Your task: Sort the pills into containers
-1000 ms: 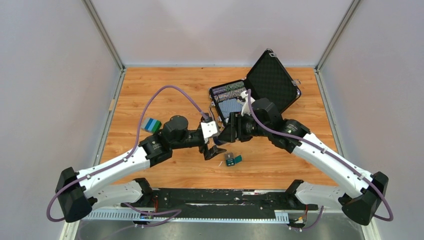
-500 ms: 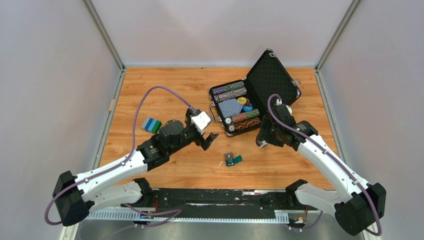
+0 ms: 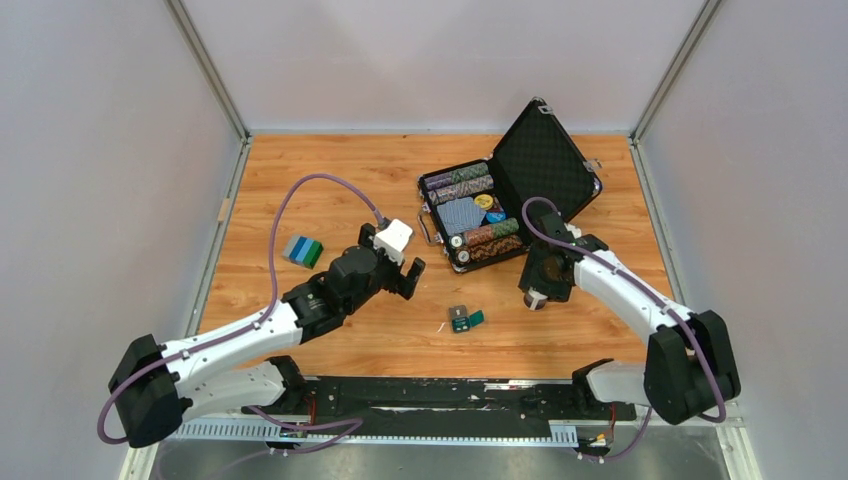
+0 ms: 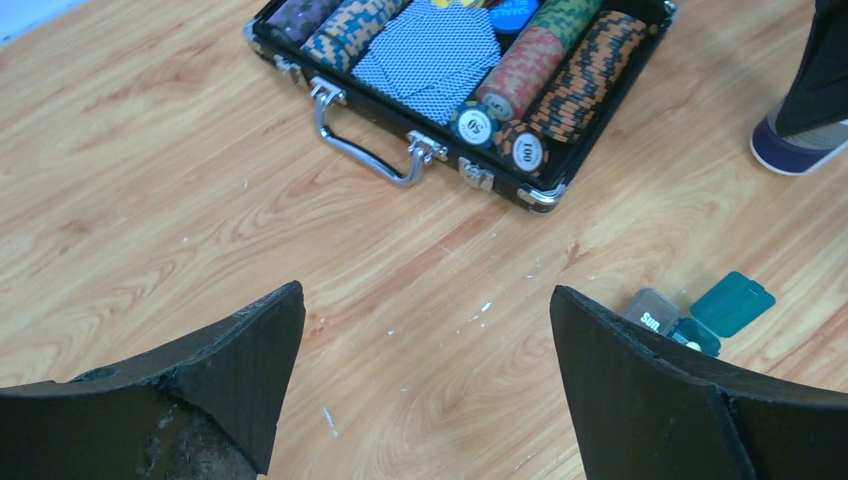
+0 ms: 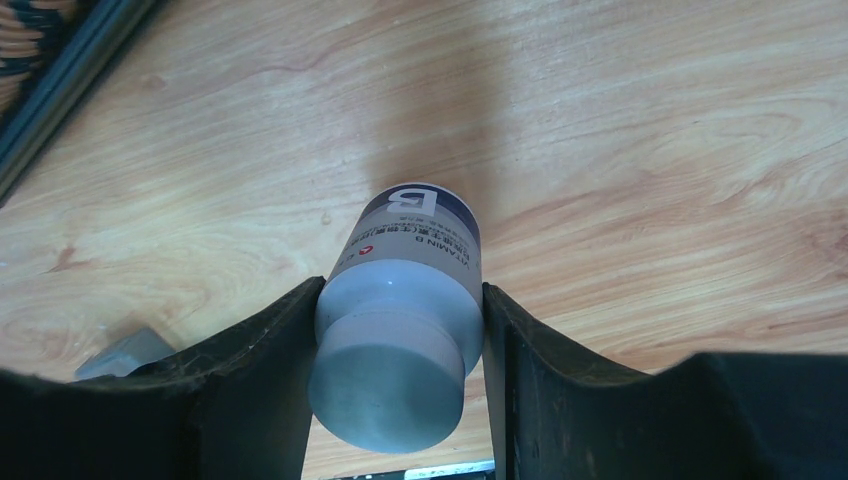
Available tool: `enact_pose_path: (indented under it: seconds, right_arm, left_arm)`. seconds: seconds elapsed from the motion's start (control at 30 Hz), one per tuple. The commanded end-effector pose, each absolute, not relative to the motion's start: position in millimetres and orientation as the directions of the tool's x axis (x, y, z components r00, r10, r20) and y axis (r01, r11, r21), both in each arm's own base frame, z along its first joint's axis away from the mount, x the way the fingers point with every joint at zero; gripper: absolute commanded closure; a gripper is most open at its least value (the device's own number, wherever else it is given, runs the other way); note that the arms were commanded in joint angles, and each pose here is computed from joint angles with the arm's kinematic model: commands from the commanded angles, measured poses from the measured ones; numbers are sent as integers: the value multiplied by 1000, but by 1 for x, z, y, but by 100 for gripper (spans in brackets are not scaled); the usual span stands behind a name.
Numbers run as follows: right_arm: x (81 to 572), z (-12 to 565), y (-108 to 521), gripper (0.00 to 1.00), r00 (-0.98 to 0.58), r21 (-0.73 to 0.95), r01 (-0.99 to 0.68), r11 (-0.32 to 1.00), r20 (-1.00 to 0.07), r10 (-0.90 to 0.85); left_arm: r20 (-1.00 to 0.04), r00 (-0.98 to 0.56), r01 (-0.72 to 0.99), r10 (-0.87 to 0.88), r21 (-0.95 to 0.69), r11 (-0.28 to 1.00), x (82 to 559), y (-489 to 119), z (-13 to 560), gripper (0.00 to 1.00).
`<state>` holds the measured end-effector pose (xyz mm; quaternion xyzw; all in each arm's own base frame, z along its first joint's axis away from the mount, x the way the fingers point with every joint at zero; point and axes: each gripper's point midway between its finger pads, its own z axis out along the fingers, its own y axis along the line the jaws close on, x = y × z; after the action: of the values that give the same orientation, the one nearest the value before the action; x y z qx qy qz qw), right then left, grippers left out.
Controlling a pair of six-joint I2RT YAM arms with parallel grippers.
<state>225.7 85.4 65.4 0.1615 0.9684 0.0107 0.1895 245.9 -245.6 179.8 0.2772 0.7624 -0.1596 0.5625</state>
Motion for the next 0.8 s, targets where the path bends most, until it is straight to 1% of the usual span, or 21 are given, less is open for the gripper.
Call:
enact_pose_path:
  seconds: [0.0,0.07,0.13,0.2,0.27,0.37,0.43,0.47,0.53,0.6,0.67,0.73,0.77]
  right_arm:
    - [240,60,84,73,-861,70,331,941,-386,332]
    - [241,58,84,65,-863,66,338,939,-377,337]
    - [242,58,87,50,-868,75,331,941,-366,335]
    - [242,61,88,39,-867,78,330,941,-369,335]
    - [244,69,87,30,-859,82,332,940,-386,337]
    - [247,87,84,23,-841,88,338,937,-419,343]
    - [248,102,78,18,-819,83,355,931,-452,353]
    - [249,110,77,17,-812,83,359,930,-463,355]
    - [248,124,76,18,-801,98,356,929,-479,358]
    - [246,138,80,21,-789,142,346,927,-490,370]
    - [244,150,94,26,-790,227,305,925,-481,379]
    - [242,158,117,30,-811,340,215,915,-460,361]
    - [236,159,131,32,-835,403,158,901,-433,340]
  left_arm:
    - [-961,-216,521,172,35,853,252,-234,193,0]
    - [-963,-216,501,163,34,865,253,-230,193,0]
    - [-962,-219,492,161,34,870,254,-228,192,0]
    - [-958,-233,476,165,36,879,254,-225,189,0]
    - [-958,-248,455,146,18,890,254,-221,186,0]
    - [-961,-251,441,119,-4,898,252,-218,179,0]
    - [-965,-253,425,70,-46,904,251,-216,183,0]
    - [-961,-276,410,34,-86,908,250,-217,183,0]
    - [-945,-326,423,31,-116,899,245,-221,181,0]
    - [-923,-382,455,38,-152,878,238,-231,176,0]
    - [-910,-415,488,-4,-227,843,232,-245,171,0]
    - [-885,-459,505,-71,-326,799,226,-259,164,0]
    - [-872,-482,517,-88,-363,775,223,-267,157,2]
